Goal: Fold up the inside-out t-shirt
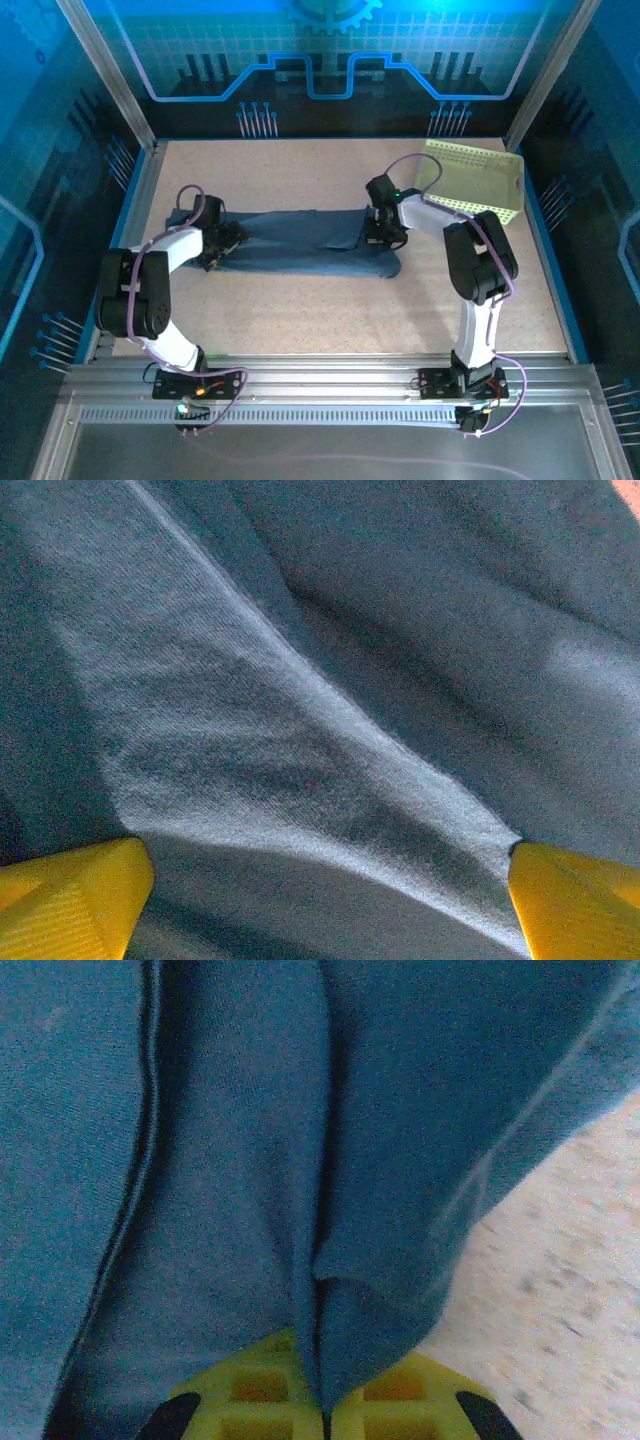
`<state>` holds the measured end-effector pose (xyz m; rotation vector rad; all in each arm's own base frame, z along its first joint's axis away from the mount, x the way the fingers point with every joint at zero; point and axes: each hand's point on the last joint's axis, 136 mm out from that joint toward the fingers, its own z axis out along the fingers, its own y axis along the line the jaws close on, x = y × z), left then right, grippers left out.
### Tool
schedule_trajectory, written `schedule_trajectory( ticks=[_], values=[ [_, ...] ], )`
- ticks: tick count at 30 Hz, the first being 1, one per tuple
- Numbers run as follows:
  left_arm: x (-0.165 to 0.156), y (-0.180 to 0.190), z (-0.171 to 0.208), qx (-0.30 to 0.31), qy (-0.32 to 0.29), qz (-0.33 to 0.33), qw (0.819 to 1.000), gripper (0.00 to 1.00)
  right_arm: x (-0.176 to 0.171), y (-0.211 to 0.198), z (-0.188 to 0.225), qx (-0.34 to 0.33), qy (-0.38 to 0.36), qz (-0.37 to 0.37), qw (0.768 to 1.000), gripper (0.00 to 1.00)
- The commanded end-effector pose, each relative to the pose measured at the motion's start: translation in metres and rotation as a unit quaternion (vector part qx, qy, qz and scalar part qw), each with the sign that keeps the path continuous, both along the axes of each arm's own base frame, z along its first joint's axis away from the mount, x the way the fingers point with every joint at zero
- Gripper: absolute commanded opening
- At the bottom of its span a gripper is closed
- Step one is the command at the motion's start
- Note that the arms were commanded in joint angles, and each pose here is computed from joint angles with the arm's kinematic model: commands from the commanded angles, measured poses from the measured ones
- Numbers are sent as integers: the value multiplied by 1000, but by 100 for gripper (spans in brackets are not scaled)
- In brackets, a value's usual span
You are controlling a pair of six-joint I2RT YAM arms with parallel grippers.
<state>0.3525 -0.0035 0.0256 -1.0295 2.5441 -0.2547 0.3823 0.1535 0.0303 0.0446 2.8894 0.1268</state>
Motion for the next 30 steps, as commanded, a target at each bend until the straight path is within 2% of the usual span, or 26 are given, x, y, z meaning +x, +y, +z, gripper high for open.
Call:
schedule_trajectory(
  ticks=[1, 13, 20, 23, 26, 30],
  values=[
    [-34, -7, -17, -7, 50, 4, 999, 94, -6, -44, 28, -52, -21, -18, 998, 0],
    [-55, -63, 16, 19, 16, -58, 998, 94, -28, -114, 83, -144, -44, -40, 988, 0],
    [-48, -40, 49, 50, -21, -53, 997, 95, -22, -121, 101, -195, -48, -15, 979, 0],
    [-36, -32, 48, 33, -20, -52, 998, 95, -19, -118, 108, -212, -50, -5, 976, 0],
    [-26, -23, 42, 59, -2, -57, 997, 95, -19, -111, 115, -230, -50, 9, 972, 0],
    [-16, -36, 25, 42, 22, -82, 996, 94, -17, -100, 124, -253, -48, 27, 966, 0]
  ],
)
